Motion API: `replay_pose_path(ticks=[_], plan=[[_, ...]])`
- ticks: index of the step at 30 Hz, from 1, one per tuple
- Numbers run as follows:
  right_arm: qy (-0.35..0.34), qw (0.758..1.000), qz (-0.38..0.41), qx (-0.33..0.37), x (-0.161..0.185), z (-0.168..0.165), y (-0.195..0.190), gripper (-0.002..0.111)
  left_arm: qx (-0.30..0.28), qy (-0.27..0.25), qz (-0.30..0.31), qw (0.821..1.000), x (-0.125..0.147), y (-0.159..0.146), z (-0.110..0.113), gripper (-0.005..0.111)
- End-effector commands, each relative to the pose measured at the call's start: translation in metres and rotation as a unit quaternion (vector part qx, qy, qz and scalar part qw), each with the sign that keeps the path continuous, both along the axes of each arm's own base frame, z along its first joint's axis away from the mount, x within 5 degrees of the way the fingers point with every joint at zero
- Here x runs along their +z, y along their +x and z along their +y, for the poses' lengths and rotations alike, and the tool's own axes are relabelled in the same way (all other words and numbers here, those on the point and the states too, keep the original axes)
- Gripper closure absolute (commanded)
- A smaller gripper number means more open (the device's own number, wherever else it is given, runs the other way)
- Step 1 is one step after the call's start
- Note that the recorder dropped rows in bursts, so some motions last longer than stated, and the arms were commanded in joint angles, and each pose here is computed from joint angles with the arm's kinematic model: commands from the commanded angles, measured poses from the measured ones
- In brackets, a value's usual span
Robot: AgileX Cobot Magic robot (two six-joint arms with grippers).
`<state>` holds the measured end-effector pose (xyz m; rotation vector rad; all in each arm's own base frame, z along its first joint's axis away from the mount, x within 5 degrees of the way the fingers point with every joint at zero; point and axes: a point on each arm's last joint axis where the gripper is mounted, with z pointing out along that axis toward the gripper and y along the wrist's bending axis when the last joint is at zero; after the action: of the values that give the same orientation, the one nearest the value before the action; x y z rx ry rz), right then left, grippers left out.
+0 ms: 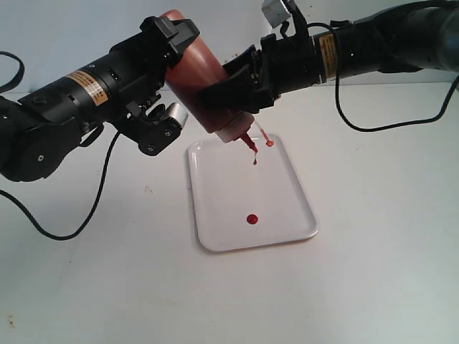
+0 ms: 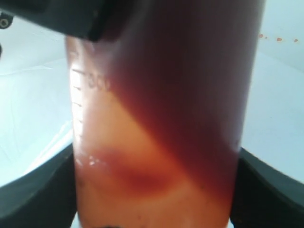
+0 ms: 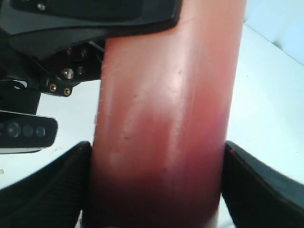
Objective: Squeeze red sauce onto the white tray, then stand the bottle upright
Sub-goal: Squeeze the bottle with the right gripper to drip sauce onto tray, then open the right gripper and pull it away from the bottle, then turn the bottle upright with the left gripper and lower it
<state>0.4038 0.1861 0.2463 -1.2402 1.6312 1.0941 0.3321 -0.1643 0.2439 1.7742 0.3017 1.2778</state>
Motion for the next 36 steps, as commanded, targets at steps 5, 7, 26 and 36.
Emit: replay_pose_path(ticks=[5, 7, 26, 36], plan=[[0.04, 0.999, 0.004, 0.001, 0.009, -0.018, 0.004, 0.003, 0.018, -0.059, -0.029, 0.998, 0.018, 0.001, 0.002, 0.107], [0.056, 0.998, 0.006, -0.012, 0.012, -0.022, 0.007, 0.003, 0.027, -0.068, -0.025, 0.997, 0.018, 0.002, 0.003, 0.107], [0.147, 0.977, 0.0, -0.154, 0.029, -0.113, 0.039, 0.003, 0.096, -0.24, 0.076, 0.963, 0.006, 0.001, 0.017, 0.107], [0.146, 0.977, -0.001, -0.156, 0.029, -0.116, 0.039, 0.003, 0.107, -0.417, 0.182, 0.884, -0.009, -0.007, 0.022, 0.107]])
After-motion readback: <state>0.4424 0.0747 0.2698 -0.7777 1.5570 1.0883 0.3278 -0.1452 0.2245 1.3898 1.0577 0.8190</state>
